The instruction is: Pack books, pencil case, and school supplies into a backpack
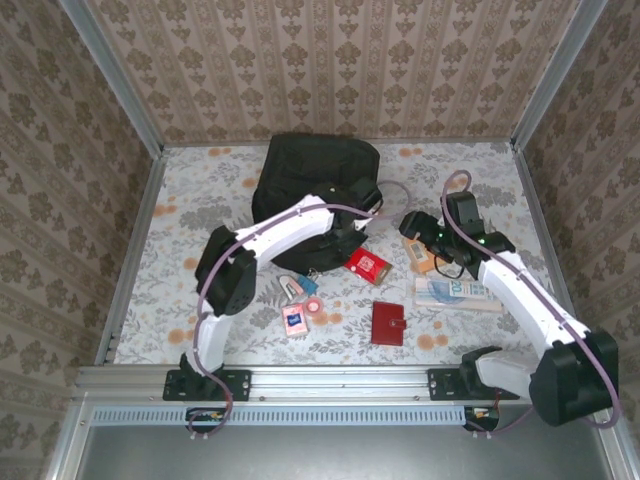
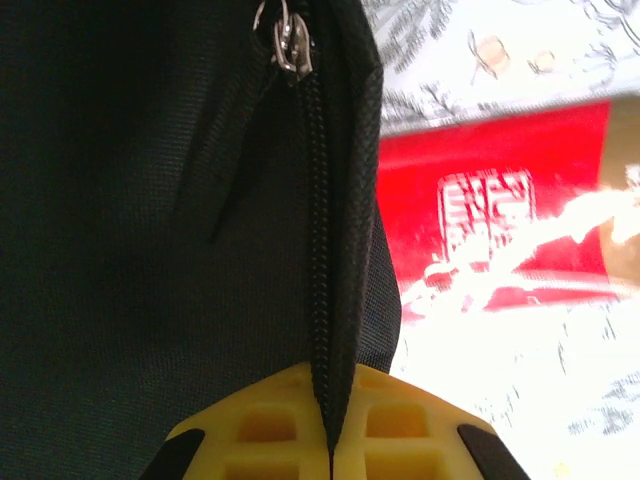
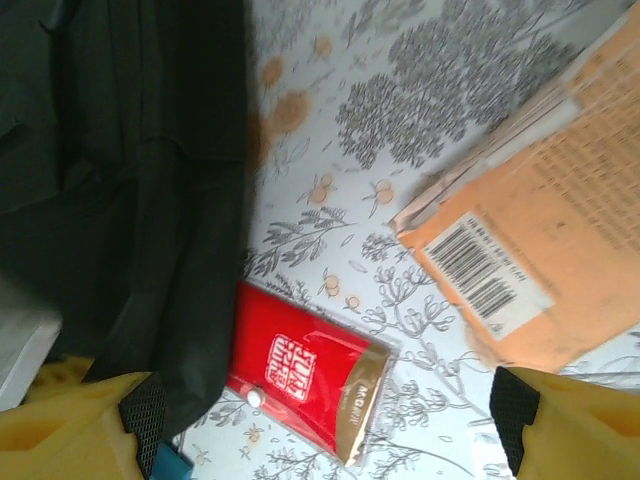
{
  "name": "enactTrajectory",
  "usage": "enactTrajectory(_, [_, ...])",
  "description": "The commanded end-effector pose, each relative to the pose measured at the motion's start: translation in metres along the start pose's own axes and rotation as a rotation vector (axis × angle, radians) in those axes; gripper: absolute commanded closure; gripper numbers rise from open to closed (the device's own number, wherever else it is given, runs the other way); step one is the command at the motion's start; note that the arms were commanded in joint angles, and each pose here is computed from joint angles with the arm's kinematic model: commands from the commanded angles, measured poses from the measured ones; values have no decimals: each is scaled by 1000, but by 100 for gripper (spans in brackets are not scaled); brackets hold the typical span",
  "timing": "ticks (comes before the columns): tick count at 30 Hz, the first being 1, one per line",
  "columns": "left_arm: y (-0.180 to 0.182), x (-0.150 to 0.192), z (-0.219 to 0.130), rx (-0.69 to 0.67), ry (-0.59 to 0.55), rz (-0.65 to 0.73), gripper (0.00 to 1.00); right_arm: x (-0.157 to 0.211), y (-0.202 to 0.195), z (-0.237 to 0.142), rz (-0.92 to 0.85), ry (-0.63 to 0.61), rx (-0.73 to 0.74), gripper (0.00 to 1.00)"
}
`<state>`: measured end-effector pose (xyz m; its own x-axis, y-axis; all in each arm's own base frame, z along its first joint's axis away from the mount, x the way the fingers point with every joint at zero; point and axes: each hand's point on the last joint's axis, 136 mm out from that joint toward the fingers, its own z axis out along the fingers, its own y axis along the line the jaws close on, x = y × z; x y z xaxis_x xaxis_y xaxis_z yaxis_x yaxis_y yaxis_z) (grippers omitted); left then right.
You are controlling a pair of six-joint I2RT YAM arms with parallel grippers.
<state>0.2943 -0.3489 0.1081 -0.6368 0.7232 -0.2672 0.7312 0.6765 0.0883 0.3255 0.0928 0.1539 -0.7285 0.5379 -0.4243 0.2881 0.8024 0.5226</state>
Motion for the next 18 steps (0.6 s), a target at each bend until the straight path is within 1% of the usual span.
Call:
enactTrajectory(1, [-22,10,-19,82,-50,-14,93,8,24,18,105,99,-116,13])
enactTrajectory(3, [-28,18,-23,122,-69,-35,75,13,37,32,169,162,-183,13])
enactTrajectory(6, [-36,22,-35,183,-116,-59,61,17,50,53,228,214,-230,13])
enactTrajectory(8, [-34,22,-48,200,-154,-81,58,19,57,62,225,232,-231,14])
enactTrajectory(11, [-20,18,-73,233,-226,-154,58,23,67,73,207,263,-239,15])
enactTrajectory(15, [11,8,-109,335,-355,-309,58,24,75,87,196,285,-270,19])
enactTrajectory(18, [36,5,-116,366,-385,-390,57,23,88,91,169,296,-313,21])
